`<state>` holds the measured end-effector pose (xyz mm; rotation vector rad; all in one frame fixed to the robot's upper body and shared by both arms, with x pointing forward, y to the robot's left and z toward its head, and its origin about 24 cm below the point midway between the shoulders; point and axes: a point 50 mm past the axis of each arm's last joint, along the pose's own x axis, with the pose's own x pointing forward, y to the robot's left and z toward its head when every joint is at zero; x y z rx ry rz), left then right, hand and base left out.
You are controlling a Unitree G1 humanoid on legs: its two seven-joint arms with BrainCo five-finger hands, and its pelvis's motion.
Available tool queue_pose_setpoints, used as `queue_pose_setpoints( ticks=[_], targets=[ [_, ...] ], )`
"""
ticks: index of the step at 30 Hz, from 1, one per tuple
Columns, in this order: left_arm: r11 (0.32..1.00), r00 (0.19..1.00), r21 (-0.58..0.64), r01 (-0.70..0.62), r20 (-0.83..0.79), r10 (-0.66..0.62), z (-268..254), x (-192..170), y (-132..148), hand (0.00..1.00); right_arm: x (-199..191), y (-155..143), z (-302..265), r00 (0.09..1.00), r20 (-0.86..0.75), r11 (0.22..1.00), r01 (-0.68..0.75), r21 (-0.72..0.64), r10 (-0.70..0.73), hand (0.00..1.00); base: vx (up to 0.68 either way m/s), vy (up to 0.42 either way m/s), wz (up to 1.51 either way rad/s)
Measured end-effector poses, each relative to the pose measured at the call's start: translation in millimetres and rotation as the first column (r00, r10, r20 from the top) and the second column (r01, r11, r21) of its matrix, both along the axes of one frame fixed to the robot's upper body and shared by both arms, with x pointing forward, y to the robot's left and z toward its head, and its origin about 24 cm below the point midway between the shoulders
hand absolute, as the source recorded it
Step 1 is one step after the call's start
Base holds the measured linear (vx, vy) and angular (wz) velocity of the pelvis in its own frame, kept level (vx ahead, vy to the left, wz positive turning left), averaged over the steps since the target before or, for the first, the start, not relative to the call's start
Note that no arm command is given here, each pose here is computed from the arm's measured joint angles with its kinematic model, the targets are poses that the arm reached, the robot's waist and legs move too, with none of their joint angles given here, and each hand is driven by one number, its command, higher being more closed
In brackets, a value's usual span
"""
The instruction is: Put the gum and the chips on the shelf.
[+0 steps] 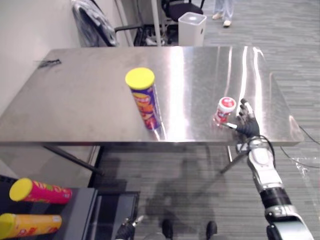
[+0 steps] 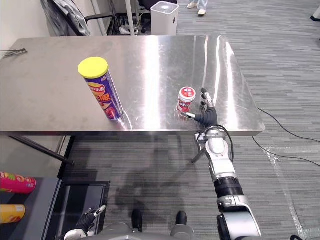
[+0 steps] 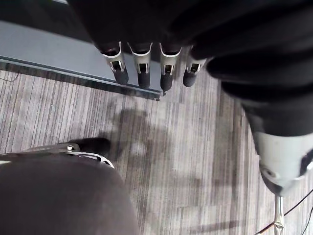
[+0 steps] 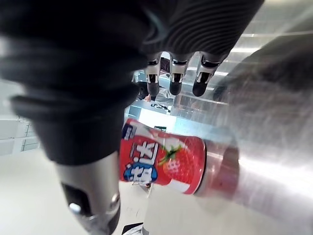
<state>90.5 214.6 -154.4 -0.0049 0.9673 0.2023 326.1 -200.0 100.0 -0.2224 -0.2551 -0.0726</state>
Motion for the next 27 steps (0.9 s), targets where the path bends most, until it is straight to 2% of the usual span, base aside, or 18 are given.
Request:
queue_pose_setpoints(
  ticks=[12, 13, 27],
  targets=[
    [1.000, 1.000, 0.009, -0.014, 0.025, 0.013, 2.5, 6.1, 0.7, 0.00, 23.3, 21.0, 29.6, 0.997, 0.078, 0.997, -0.022, 0.077, 0.017, 0.00, 0.00, 0.000, 0.00],
    [1.000, 0.999, 0.013, -0.020, 0.025, 0.020, 2.6, 6.1, 1.4, 0.00, 25.3, 22.4, 31.8, 0.997, 0.081, 0.996, -0.024, 0.082, 0.018, 1.00, 0.00, 0.000, 0.00],
    [0.999, 0.998, 0.025, -0.030, 0.053, 0.029, 5.7, 12.3, 1.2, 0.00, 32.8, 33.6, 52.4, 0.990, 0.144, 0.992, -0.027, 0.122, 0.009, 1.00, 0.00, -0.004, -0.01]
  ],
)
